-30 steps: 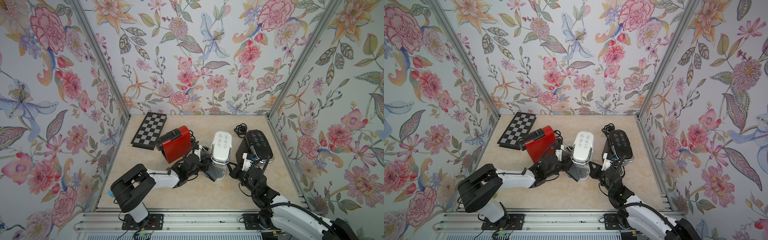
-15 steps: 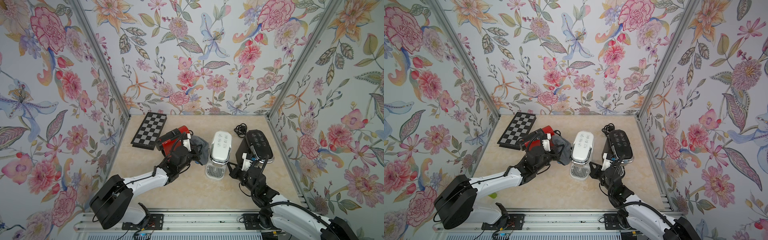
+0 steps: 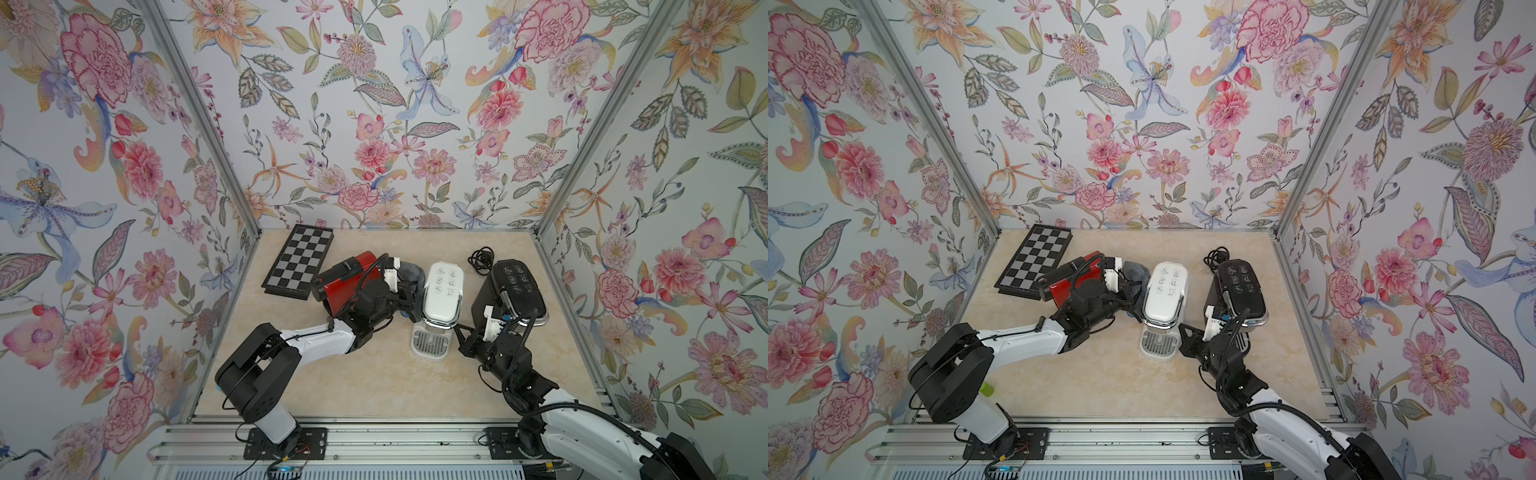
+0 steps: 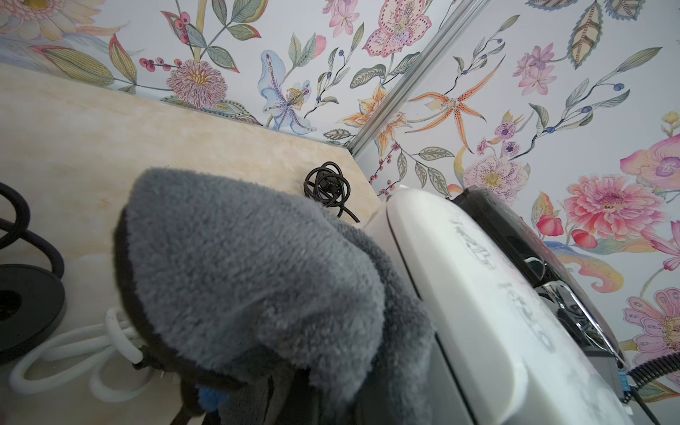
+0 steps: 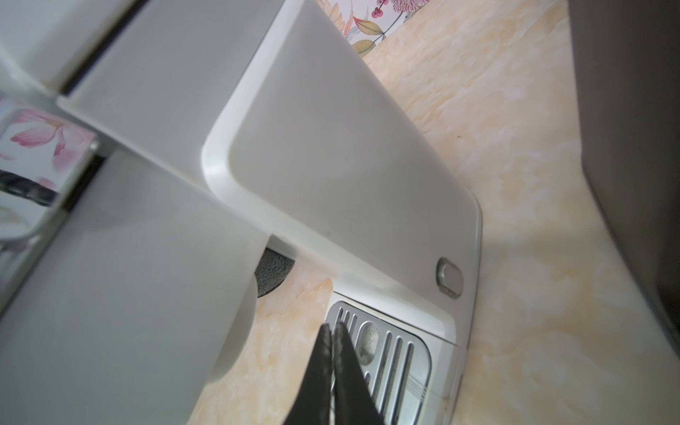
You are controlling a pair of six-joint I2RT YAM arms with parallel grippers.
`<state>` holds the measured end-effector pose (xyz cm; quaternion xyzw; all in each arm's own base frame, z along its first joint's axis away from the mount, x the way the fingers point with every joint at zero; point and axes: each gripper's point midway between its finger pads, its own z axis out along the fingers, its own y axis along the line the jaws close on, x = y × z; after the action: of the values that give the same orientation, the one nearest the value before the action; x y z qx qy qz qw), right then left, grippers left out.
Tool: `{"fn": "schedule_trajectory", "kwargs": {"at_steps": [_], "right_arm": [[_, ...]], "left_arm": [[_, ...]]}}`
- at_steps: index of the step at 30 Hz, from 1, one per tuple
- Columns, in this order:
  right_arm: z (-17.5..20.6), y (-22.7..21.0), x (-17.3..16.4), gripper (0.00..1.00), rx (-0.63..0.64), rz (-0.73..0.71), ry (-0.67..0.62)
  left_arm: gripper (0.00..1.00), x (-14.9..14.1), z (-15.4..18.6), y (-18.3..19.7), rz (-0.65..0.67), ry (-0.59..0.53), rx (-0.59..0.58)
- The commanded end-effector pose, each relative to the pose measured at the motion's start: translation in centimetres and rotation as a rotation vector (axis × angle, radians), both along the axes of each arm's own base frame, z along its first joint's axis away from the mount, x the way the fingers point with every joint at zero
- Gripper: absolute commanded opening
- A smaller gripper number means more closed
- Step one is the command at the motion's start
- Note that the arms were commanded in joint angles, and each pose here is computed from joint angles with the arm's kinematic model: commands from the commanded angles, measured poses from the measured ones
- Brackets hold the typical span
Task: Wipe the surface of a coffee machine
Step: Wipe the dirt from the surface of the coffee machine.
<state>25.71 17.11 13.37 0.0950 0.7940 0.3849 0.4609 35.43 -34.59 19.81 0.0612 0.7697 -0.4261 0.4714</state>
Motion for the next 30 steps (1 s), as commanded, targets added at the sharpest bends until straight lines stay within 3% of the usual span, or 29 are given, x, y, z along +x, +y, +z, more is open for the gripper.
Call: {"fn": "schedule_trajectory", "kwargs": {"at_steps": [1, 18, 24, 30], "right_arm": [[1.1, -0.1, 0.7, 0.08, 0.001, -0.008, -0.013], [2.1, -0.2, 3.1, 0.08, -0.026, 0.025, -0.006], [2.1, -0.4, 4.1, 0.08, -0.033, 0.053, 0.023], [1.7, 0.6, 4.8, 0.09, -0.039, 0.113, 0.053]], "left_arm": [[0.00, -1.2, -0.5, -1.4, -0.085, 0.009, -0.024], [0.00, -3.2, -8.1, -1.2, -0.107, 0.155, -0.024], [0.00, -4.4, -8.3, -1.5, -0.140, 0.178, -0.020], [0.00, -5.2, -5.1, -2.0, -0.157, 0.128, 0.002]]}}
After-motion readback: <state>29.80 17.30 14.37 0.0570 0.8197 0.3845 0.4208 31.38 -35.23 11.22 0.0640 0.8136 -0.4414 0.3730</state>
